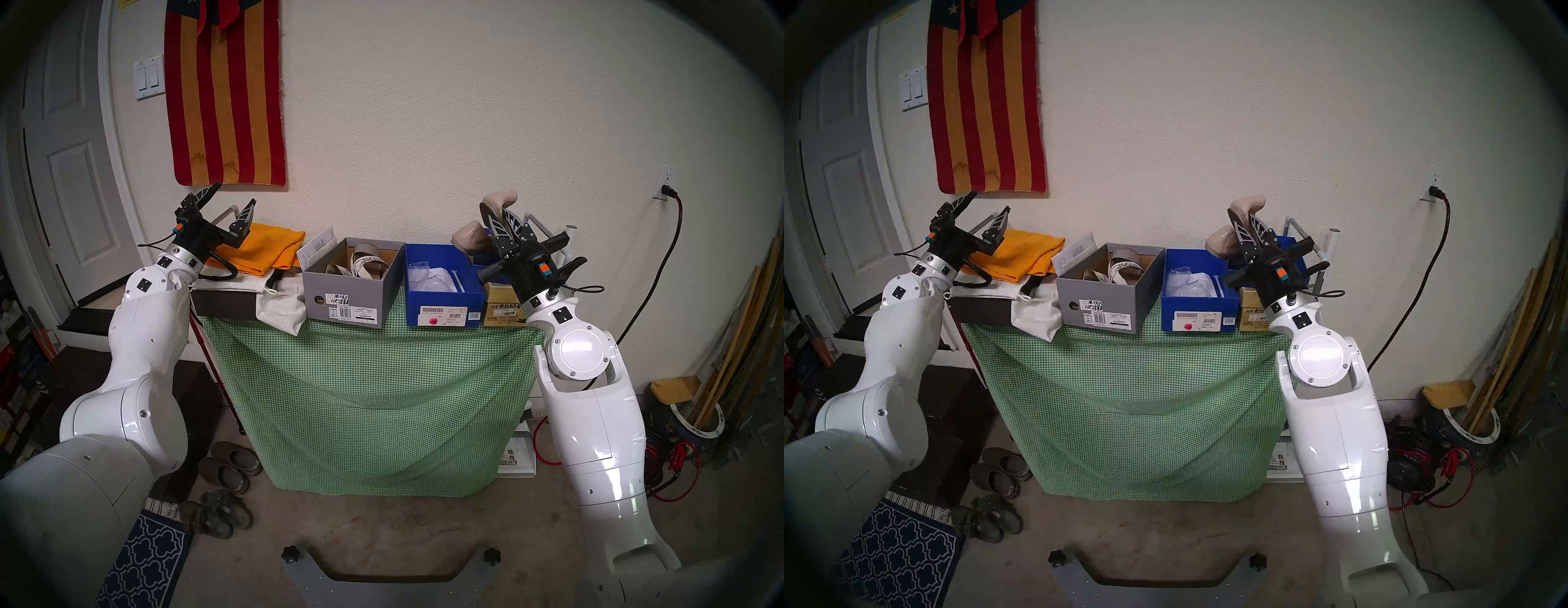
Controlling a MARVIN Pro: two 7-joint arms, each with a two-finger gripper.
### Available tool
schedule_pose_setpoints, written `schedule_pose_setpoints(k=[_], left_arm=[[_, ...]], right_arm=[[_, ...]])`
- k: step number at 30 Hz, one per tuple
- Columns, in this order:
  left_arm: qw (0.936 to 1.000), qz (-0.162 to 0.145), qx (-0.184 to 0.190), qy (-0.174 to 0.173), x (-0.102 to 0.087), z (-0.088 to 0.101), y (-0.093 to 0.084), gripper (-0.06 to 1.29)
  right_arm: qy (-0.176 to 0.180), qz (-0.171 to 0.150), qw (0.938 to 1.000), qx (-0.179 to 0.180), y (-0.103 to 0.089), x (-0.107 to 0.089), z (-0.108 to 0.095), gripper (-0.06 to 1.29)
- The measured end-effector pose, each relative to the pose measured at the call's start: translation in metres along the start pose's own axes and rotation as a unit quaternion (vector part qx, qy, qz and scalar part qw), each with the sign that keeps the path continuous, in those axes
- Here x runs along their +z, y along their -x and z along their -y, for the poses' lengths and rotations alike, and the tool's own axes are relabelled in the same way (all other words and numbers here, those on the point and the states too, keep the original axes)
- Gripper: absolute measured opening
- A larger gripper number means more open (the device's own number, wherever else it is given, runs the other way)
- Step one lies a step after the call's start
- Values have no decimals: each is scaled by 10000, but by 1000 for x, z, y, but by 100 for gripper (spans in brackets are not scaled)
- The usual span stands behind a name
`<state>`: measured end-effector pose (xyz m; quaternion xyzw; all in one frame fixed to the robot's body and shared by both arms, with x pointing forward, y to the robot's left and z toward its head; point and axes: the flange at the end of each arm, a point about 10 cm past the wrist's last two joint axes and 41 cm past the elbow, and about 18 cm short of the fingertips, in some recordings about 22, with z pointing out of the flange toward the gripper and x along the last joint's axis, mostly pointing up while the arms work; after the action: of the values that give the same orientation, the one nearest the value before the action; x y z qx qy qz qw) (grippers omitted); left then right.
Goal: Put shoes into shoe box
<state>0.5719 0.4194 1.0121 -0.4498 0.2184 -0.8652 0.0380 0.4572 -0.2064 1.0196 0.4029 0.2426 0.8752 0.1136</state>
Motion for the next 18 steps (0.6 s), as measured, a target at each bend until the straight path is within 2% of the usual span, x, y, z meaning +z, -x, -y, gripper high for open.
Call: schedule_pose_setpoints(k=[9,18], left_arm=[[9999,-118,80,-86,-5,-4,-5,123],[9994,-248,172,-180,-10,-8,-13,123]], right_arm=[[89,-346,9986,-394,-11,10,-3,11],[111,-686,9944,-802,-22,24,-3,11]])
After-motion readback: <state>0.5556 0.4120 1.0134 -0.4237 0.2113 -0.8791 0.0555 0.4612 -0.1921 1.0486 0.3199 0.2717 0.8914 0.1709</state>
